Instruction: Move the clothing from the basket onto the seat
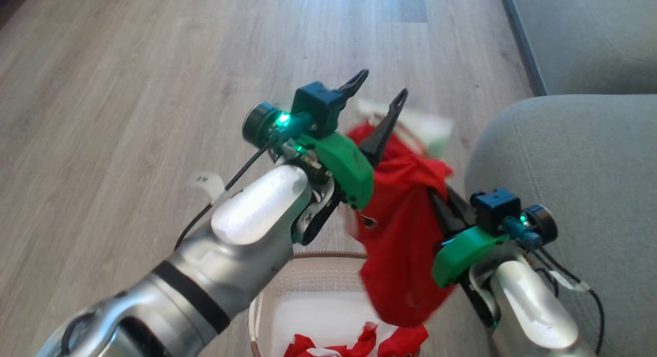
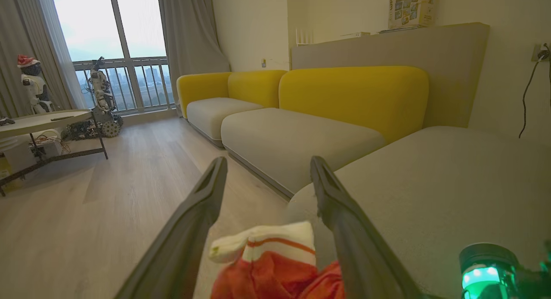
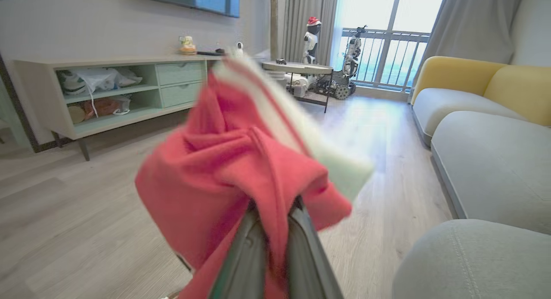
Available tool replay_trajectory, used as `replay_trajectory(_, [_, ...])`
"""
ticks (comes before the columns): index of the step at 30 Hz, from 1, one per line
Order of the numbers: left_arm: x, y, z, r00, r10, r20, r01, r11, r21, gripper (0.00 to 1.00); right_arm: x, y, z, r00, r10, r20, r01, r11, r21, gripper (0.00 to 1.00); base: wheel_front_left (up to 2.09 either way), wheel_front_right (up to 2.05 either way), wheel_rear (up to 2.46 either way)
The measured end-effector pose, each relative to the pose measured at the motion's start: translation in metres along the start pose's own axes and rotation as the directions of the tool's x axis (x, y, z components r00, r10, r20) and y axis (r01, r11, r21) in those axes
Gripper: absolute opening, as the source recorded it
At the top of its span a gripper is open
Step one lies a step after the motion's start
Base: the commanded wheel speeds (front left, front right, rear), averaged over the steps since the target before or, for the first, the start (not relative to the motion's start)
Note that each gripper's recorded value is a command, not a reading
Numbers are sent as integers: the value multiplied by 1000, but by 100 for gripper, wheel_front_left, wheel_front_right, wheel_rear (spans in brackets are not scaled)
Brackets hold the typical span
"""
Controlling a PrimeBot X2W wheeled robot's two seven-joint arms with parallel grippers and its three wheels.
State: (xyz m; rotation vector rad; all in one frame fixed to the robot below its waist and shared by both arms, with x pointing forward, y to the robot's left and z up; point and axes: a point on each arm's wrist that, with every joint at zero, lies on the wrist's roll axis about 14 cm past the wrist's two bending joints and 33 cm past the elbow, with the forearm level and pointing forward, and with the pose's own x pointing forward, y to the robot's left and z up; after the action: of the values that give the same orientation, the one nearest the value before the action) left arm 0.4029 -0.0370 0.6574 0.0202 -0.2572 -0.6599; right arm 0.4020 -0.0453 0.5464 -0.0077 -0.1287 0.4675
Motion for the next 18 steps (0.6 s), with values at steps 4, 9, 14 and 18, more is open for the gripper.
replay_trajectory(4, [-4, -4, -20, 1000, 4, -28, -5, 1000, -29, 100, -6, -24, 10, 997, -73, 32, 73, 997, -10, 0, 0, 0, 0])
replay_trajectory(9, [-13, -15, -49, 997, -18, -80, 12, 997, -72, 100, -15, -49, 21, 988, -143, 66, 145, 989, -32, 0, 0, 0, 0])
replay_trajectory(14, [-18, -28, -72, 991, -48, -129, 36, 994, -99, 100, -27, -68, 29, 977, -195, 89, 200, 978, -56, 0, 0, 0, 0])
replay_trajectory(18, [-22, -43, -89, 984, -80, -160, 58, 989, -137, 100, -43, -87, 35, 962, -253, 105, 261, 963, -64, 0, 0, 0, 0])
